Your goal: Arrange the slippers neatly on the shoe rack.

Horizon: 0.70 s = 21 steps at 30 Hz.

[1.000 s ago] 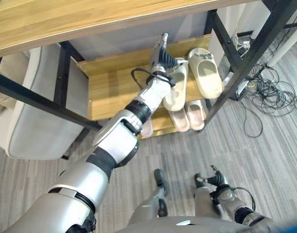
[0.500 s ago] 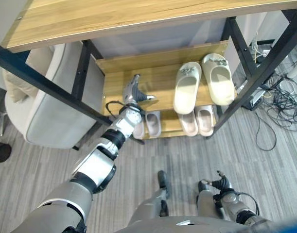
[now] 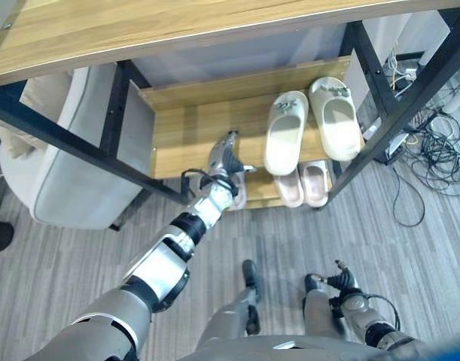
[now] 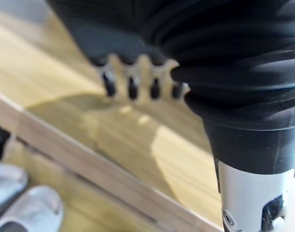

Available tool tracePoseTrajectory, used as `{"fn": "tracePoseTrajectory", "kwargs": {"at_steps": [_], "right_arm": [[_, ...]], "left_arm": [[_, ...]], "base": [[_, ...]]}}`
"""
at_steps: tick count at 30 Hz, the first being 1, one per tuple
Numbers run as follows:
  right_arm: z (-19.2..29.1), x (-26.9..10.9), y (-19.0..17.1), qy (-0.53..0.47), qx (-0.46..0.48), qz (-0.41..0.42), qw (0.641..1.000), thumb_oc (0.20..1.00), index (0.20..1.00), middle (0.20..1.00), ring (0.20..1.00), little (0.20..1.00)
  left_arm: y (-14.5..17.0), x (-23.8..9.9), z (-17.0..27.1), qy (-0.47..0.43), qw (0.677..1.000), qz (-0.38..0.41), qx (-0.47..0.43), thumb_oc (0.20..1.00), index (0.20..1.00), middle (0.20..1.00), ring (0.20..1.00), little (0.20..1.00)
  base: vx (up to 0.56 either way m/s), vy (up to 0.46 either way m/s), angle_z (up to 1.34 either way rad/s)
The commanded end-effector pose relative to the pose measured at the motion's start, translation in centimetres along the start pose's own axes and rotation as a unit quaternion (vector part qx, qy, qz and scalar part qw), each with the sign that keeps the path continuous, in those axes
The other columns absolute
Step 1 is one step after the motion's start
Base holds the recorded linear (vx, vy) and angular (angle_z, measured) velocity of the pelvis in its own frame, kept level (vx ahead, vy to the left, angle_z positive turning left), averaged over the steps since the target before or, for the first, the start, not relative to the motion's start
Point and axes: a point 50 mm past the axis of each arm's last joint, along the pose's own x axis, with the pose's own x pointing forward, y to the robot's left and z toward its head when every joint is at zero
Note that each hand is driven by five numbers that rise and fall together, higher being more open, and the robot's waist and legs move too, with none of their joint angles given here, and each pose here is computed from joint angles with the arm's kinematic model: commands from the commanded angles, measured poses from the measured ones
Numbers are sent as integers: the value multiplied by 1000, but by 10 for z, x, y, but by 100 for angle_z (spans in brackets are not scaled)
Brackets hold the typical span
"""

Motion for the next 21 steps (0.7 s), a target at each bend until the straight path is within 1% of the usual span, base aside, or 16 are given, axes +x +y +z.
{"fn": "tracePoseTrajectory", "kwargs": {"at_steps": [1,4,7,10,13,21], "right_arm": [[-1,1,-5,-5,-20,-9,1000,1000,1000,1000,1000,1000],[-1,1,-6,-6,-26,-8,1000,1000,1000,1000,1000,1000],[-7,0,-8,0,-32,-8,999,1000,1000,1000,1000,1000],[-2,1,-7,-9,-40,-6,999,1000,1000,1000,1000,1000],[-2,2,-8,-8,-45,-5,999,1000,1000,1000,1000,1000],[-5,2,-9,-1,-50,-5,999,1000,1000,1000,1000,1000]], "left_arm": [[5,8,8,1,1000,19,3,1000,1000,1000,1000,1000],[-3,8,15,0,1000,11,3,1000,1000,1000,1000,1000],[-8,12,32,-15,1000,7,2,1000,1000,1000,1000,1000],[-8,14,30,19,999,22,-15,1000,1000,1000,1000,1000],[-8,15,28,38,999,21,-31,1000,1000,1000,1000,1000],[-11,18,43,22,999,8,-38,1000,1000,1000,1000,1000]], "base": [[30,5,-7],[47,6,-5],[11,-9,-1],[40,-39,-3],[28,-21,-5],[13,-1,-4]]}}
